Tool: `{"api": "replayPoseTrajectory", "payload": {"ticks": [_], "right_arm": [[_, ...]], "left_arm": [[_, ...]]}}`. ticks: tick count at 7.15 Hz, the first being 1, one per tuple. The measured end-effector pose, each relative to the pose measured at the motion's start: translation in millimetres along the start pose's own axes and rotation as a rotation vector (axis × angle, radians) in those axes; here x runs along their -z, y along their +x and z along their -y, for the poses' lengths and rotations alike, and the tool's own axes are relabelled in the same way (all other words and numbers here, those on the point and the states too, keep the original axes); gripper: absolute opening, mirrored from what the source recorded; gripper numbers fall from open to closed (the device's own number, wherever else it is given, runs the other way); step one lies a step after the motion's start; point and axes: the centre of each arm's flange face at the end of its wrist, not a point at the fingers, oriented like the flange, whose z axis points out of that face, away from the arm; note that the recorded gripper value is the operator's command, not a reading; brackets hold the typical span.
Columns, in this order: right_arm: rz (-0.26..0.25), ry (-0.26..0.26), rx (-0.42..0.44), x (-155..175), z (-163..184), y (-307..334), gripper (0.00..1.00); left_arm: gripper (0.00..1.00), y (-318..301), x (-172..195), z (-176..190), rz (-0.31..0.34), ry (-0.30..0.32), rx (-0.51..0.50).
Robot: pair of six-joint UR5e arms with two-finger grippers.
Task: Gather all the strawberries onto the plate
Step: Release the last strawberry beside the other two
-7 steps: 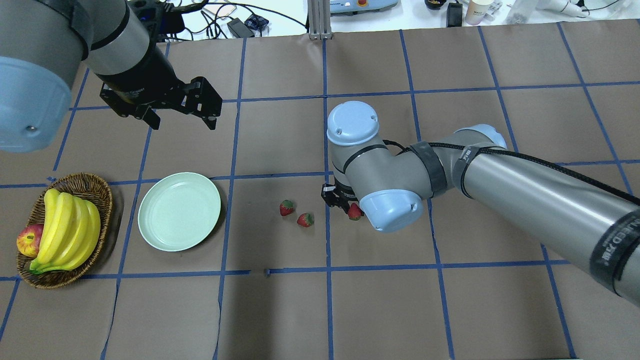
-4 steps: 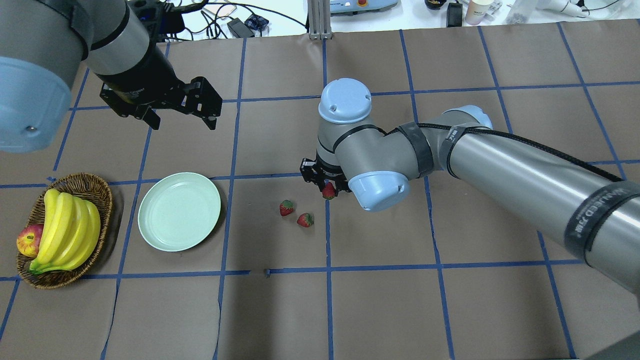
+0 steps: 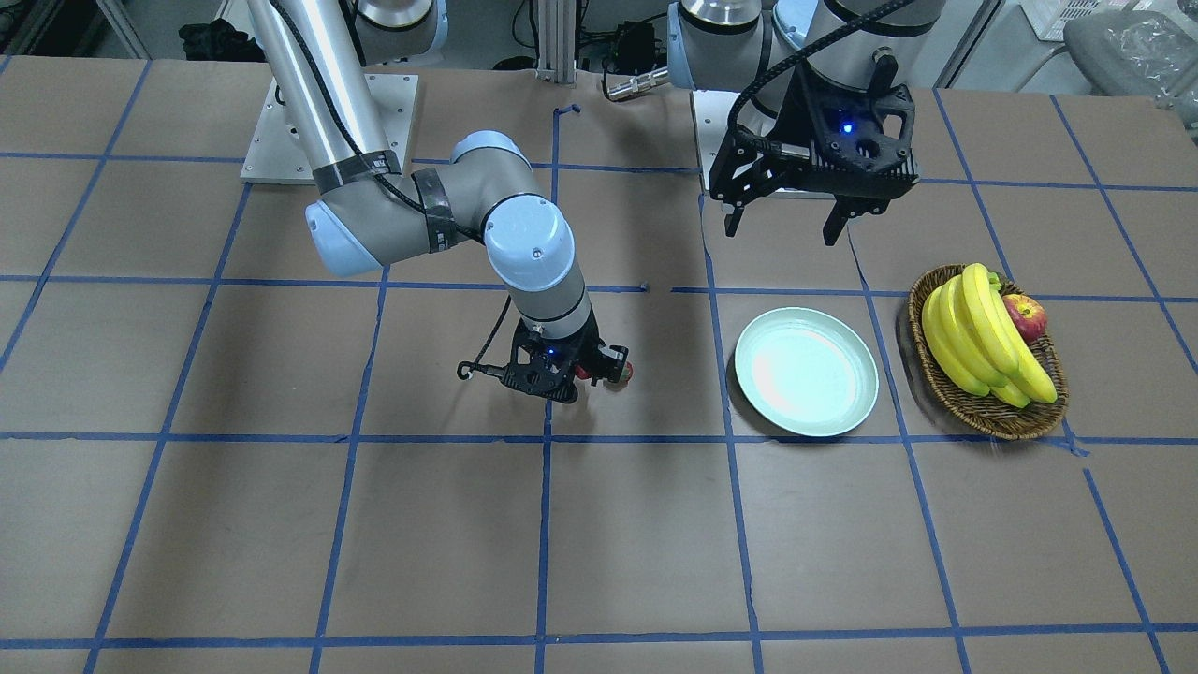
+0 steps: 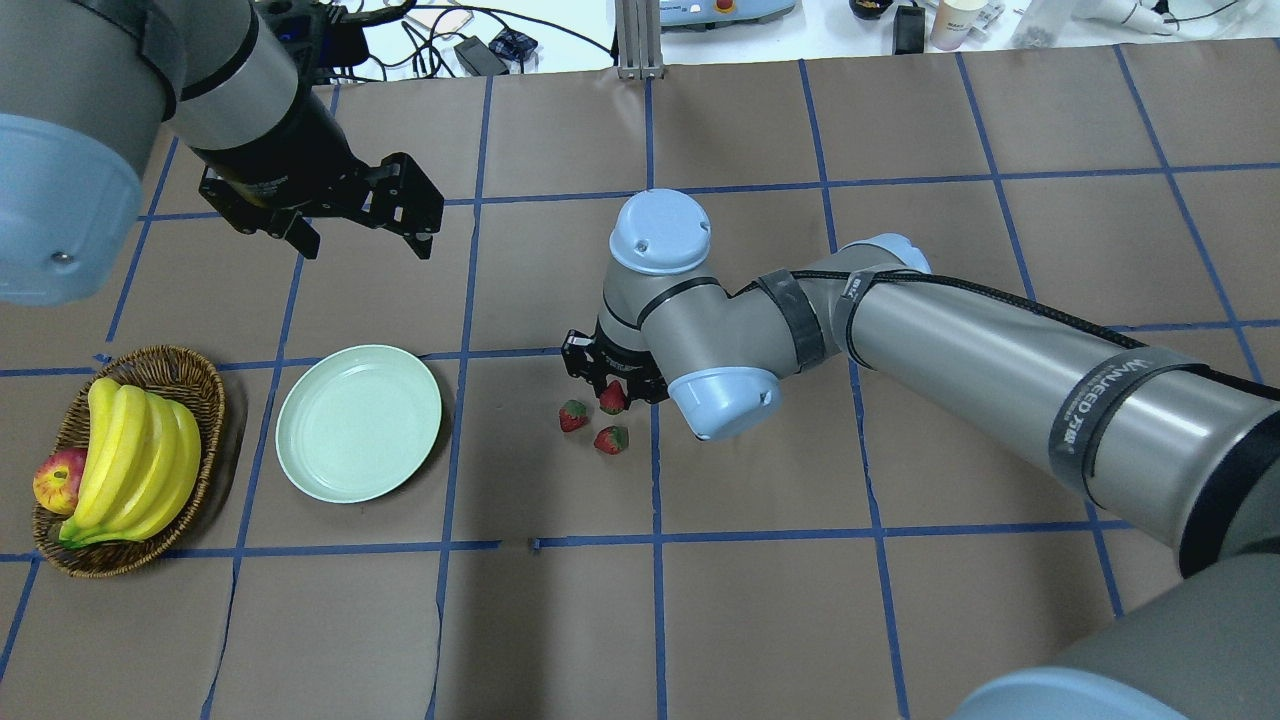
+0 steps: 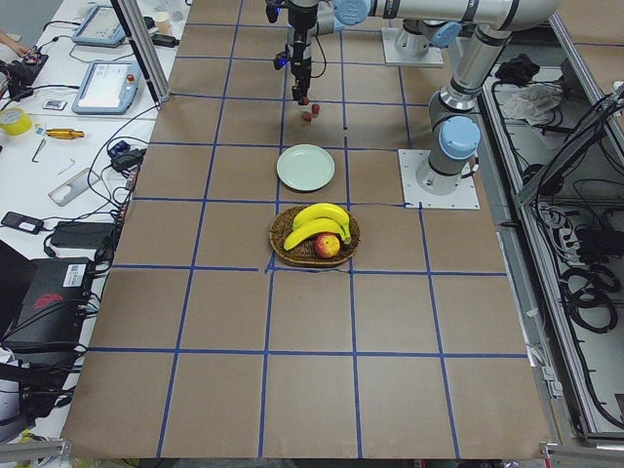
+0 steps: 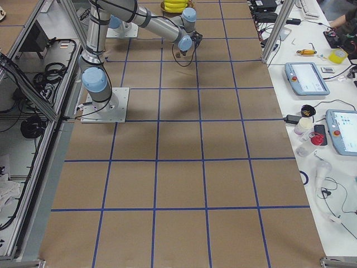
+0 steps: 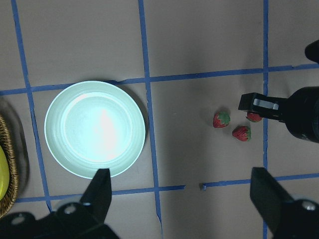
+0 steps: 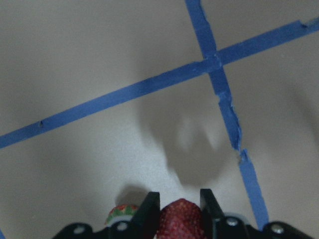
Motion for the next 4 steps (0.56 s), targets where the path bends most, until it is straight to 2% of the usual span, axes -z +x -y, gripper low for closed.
{"api": "replayPoseTrajectory", "payload": {"ticks": [2, 4], "right_arm": [[0.000, -0.006, -0.002, -2.9, -0.7, -0.8, 0.80], [0.008, 0.008, -0.001, 7.5, -0.8, -2.4, 0.88]], "left_arm": [[1.00, -0.6, 0.0, 0.0, 0.004, 0.000, 0.000], [1.00, -0.8, -0.1, -0.1, 0.005, -0.001, 0.000]]}}
